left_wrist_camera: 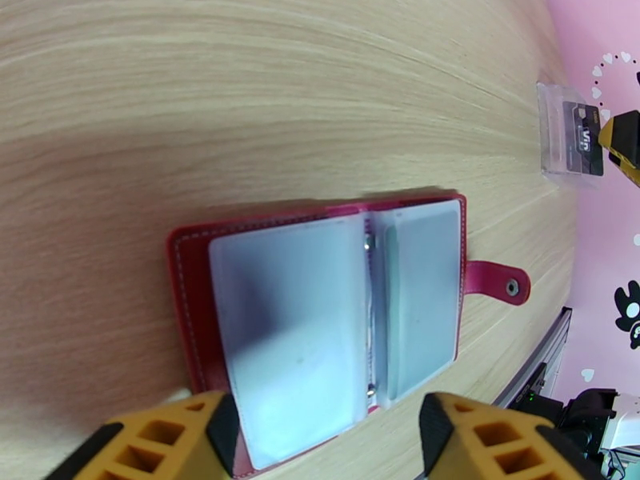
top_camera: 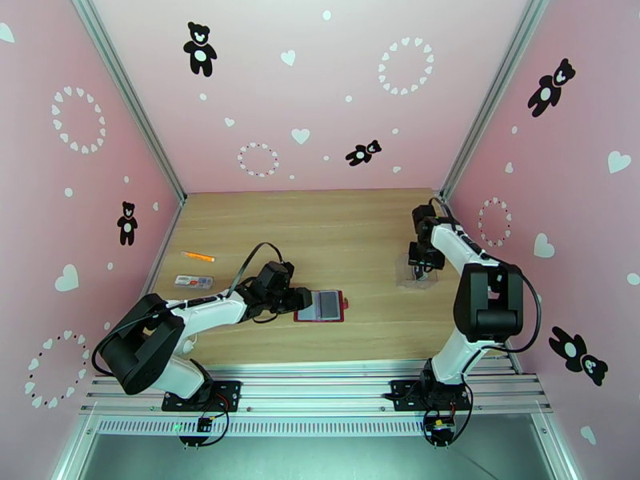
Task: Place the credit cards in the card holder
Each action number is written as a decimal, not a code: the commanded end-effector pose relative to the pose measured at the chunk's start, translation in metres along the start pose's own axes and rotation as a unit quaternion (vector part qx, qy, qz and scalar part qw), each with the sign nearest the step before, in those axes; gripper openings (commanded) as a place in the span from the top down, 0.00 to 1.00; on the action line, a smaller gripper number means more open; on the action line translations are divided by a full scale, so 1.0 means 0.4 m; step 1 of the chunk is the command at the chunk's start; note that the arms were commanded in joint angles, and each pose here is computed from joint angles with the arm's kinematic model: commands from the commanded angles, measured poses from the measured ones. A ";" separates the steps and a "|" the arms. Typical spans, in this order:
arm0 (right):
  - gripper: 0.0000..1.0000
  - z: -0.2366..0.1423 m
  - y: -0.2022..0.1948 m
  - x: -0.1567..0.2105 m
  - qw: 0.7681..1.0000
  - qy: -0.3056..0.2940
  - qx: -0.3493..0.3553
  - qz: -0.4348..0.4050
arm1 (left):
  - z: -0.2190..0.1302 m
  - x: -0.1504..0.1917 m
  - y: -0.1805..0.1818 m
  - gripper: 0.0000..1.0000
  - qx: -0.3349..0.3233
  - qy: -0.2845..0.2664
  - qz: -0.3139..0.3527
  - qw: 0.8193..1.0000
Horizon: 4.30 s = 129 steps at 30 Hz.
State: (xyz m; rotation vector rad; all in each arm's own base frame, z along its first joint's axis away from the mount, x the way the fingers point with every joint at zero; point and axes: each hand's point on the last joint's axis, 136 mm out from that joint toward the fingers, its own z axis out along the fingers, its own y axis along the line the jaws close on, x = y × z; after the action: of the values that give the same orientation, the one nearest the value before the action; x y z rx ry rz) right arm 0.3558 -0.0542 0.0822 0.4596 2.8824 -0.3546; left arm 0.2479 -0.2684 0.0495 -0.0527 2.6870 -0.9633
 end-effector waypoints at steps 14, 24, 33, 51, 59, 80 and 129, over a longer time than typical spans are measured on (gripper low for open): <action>0.50 0.051 0.166 0.039 0.991 0.057 -0.109 -0.056 | -0.004 -0.015 -0.022 0.35 0.019 -0.004 0.006 1.000; 0.50 0.019 0.231 0.040 0.988 0.043 -0.111 -0.099 | -0.001 -0.009 -0.011 0.35 0.014 -0.003 0.004 1.000; 0.47 -0.021 0.206 0.009 0.991 0.005 -0.097 -0.094 | 0.003 -0.014 -0.017 0.35 0.016 -0.004 0.005 1.000; 0.57 -0.012 0.173 0.007 0.994 0.009 -0.055 -0.092 | 0.005 -0.013 -0.017 0.36 0.015 -0.001 0.006 1.000; 0.50 -0.084 0.150 -0.008 0.995 -0.029 -0.064 -0.076 | 0.004 -0.015 -0.019 0.36 0.016 -0.001 0.008 1.000; 0.51 -0.009 0.152 0.027 0.995 0.025 -0.065 -0.078 | 0.014 -0.014 -0.019 0.36 0.018 0.002 0.005 1.000; 0.86 -0.046 0.072 0.025 0.998 0.000 -0.033 -0.045 | 0.033 -0.009 -0.006 0.36 0.013 0.009 0.001 1.000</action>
State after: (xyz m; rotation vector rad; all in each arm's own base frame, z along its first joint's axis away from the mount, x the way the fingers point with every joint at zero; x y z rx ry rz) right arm 0.3607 -0.0158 0.0835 0.3087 2.9101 -0.2473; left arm 0.2481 -0.2732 0.0401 -0.0463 2.7078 -0.9786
